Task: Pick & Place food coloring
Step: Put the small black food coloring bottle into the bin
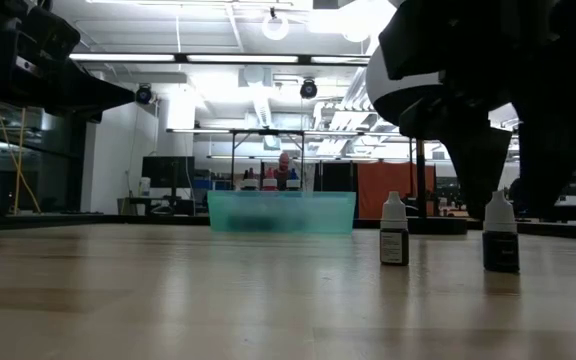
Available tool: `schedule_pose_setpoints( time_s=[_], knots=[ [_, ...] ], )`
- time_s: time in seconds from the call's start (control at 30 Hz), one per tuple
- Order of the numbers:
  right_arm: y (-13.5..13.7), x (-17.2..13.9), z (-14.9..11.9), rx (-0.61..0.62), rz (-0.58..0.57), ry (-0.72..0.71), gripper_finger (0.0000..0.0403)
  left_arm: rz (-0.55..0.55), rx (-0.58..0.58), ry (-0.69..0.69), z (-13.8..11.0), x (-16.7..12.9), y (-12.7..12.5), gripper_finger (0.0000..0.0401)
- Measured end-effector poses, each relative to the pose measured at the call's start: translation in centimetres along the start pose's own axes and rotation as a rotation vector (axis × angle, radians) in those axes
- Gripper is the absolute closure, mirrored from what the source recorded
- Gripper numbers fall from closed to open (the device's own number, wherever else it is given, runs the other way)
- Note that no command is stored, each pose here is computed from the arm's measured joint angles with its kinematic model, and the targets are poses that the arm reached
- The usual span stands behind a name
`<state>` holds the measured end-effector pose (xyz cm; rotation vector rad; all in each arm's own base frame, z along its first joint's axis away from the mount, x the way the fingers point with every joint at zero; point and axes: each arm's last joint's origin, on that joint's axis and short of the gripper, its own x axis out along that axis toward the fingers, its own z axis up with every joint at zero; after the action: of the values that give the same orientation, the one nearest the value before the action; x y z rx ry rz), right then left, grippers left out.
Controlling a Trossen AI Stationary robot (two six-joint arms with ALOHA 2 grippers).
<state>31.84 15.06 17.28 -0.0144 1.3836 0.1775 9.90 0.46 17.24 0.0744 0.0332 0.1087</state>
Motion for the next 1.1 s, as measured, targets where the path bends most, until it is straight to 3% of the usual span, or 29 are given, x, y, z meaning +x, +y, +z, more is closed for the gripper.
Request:
schedule_pose_setpoints(
  time_s=[0.3,0.67,1.1],
  knots=[
    [-0.05,-0.12,-0.03,-0.002,-0.015,-0.004,0.021,0.0,0.0,0.0,0.0,0.0,0.0,0.0401],
    [-0.06,-0.1,-0.04,-0.003,-0.018,-0.004,0.029,0.0,0.0,0.0,0.0,0.0,0.0,0.0401],
    [-0.07,-0.08,-0.06,-0.003,-0.017,-0.003,0.034,0.0,0.0,0.0,0.0,0.0,0.0,0.0401]
  ],
)
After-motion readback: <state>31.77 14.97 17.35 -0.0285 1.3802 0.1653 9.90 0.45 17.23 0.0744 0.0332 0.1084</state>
